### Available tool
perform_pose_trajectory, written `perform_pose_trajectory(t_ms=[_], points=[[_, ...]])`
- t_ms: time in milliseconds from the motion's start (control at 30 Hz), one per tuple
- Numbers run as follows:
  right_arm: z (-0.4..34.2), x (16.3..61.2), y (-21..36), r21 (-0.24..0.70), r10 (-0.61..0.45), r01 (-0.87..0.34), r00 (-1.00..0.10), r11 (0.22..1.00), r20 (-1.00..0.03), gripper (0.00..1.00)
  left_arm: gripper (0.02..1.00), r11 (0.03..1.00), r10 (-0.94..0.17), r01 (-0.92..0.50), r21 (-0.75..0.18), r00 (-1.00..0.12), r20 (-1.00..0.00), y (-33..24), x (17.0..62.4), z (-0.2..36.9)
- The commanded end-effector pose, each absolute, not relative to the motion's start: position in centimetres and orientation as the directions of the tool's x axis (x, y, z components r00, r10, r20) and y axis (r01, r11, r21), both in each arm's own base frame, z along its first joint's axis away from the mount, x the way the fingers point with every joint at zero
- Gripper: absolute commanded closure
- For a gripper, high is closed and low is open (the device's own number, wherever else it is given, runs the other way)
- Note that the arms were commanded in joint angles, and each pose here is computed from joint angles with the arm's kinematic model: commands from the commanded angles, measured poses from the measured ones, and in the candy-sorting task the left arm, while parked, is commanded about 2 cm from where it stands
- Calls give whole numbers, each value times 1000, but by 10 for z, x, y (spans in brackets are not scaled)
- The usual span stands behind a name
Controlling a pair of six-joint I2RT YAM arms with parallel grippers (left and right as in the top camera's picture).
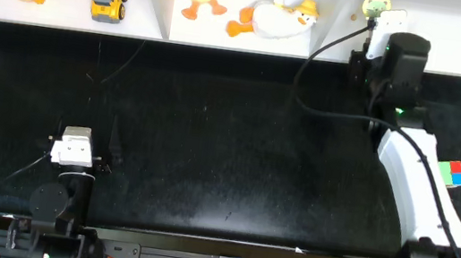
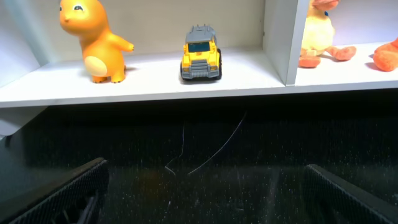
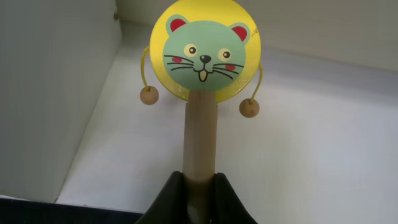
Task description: Store Toys
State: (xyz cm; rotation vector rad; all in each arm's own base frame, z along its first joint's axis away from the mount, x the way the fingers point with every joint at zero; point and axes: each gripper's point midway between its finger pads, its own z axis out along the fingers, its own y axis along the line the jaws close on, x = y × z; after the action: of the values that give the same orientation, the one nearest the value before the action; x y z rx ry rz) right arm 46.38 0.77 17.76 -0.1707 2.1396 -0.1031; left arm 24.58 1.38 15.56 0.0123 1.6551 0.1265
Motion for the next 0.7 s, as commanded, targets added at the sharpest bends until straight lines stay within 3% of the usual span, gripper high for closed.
perform_pose_trajectory(t_ms=[33,700], points=[[186,480,18,-132,-172,-115,-495,985,-852,961,20,993,104,-54,108,-82,-991,11,246,157],[148,509,30,-93,-169,-170,-519,981,-838,956,20,993,104,-54,108,-82,-991,11,246,157]])
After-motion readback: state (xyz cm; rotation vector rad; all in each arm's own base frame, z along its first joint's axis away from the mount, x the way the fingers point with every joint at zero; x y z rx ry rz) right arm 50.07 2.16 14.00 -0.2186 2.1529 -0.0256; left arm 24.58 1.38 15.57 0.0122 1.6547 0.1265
